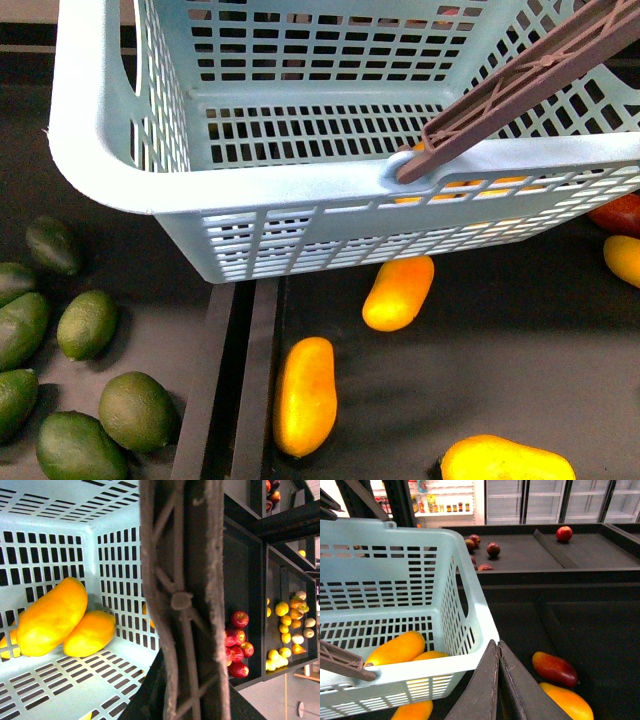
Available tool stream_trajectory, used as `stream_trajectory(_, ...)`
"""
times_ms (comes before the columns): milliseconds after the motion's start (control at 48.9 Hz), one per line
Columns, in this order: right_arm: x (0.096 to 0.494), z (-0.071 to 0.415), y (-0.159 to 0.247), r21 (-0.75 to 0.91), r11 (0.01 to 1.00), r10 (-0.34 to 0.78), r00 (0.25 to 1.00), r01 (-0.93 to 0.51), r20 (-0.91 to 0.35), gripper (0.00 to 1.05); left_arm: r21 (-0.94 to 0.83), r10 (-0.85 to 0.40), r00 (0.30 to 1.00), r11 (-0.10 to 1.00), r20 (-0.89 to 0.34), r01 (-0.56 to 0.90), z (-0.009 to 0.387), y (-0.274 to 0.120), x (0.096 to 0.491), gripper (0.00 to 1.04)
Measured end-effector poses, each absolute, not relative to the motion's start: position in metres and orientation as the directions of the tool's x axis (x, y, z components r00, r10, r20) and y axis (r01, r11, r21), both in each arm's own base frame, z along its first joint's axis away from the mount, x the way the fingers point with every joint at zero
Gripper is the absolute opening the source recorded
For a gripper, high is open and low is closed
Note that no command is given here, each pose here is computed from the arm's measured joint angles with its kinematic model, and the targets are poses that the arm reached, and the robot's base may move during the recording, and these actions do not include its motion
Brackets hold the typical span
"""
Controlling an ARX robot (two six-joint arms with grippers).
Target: Pick lemon and mango into basket
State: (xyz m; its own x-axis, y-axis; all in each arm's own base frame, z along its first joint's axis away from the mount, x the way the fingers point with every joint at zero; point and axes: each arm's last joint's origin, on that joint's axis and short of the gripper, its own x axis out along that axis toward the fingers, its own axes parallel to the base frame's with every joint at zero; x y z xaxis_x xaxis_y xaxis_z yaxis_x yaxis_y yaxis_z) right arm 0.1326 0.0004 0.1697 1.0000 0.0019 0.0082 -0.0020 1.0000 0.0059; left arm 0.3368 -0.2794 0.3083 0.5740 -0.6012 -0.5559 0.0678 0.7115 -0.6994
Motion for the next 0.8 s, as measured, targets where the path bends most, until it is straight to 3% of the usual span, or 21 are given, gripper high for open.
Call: stream_trajectory(798, 0.110, 0.172, 0.000, 0.006, 1.000, 0.002, 1.000, -0.002, 0.018, 0.02, -0.701, -0.603, 0.572, 0.710, -0.556, 0.068, 0.308, -0.279, 0.337, 0.05)
